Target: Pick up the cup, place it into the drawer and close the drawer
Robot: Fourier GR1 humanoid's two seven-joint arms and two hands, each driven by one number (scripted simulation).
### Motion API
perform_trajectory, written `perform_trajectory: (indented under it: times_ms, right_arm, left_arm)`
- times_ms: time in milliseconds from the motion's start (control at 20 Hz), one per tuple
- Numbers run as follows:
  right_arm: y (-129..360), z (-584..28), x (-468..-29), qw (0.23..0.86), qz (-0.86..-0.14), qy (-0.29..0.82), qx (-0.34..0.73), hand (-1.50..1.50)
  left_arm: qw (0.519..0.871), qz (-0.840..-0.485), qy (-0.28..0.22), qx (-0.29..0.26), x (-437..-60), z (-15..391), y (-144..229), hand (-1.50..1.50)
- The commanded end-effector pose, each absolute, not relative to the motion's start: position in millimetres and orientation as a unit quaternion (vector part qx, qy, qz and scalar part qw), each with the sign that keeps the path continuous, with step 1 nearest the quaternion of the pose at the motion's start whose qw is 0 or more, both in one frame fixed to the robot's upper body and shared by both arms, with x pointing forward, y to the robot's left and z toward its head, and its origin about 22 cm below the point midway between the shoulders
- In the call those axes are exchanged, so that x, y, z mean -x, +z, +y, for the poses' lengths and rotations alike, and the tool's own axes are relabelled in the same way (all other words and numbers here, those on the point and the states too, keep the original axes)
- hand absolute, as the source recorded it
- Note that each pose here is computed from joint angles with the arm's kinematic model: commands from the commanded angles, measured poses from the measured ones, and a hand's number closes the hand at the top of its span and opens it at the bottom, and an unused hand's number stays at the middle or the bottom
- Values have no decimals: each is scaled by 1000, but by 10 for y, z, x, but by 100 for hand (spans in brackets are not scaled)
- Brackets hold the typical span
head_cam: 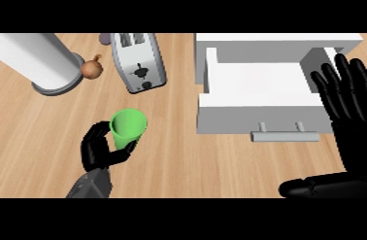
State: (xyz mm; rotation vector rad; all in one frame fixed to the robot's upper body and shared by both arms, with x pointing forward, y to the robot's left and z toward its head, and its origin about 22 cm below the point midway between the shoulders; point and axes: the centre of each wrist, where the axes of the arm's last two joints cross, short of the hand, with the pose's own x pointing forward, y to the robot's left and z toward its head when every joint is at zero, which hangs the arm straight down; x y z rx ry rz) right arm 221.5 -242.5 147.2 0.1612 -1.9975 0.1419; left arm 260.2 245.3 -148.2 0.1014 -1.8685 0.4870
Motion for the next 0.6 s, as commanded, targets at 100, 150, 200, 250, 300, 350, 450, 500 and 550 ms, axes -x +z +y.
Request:
perform_trajectory:
  times_ms: [100, 150, 200, 250, 300, 350, 450, 500, 550]
  right_arm:
    - [1622, -2385, -2203, 532, -841, 65, -72, -150]
    - [1579, -2584, -2314, 537, -838, 61, -69, -150]
    - [1459, -2485, -2290, 530, -844, 54, -66, -150]
    - [1545, -2461, -2240, 531, -843, 52, -63, -150]
    - [1516, -2463, -2169, 535, -840, 57, -66, -150]
    - [1481, -2343, -2142, 534, -840, 57, -70, -150]
    - [1524, -2422, -2260, 537, -839, 58, -65, -150]
    - [1412, -2539, -2226, 539, -839, 52, -59, -150]
    - [1503, -2445, -2273, 538, -839, 60, -59, -150]
  left_arm:
    - [550, -823, 145, 9, -2686, 2783, -1361, 150]
    - [562, -815, 137, 33, -2676, 2963, -1309, 150]
    - [553, -823, 122, 35, -2592, 3026, -1292, 150]
    - [538, -831, 137, 40, -2667, 3026, -1310, 150]
    - [520, -843, 129, 40, -2724, 3013, -1219, 150]
    - [518, -843, 129, 62, -2773, 2859, -1160, 150]
    - [503, -851, 127, 85, -2910, 2832, -1042, 150]
    - [503, -851, 118, 94, -2801, 2711, -1094, 150]
    - [498, -855, 104, 105, -2884, 2691, -997, 150]
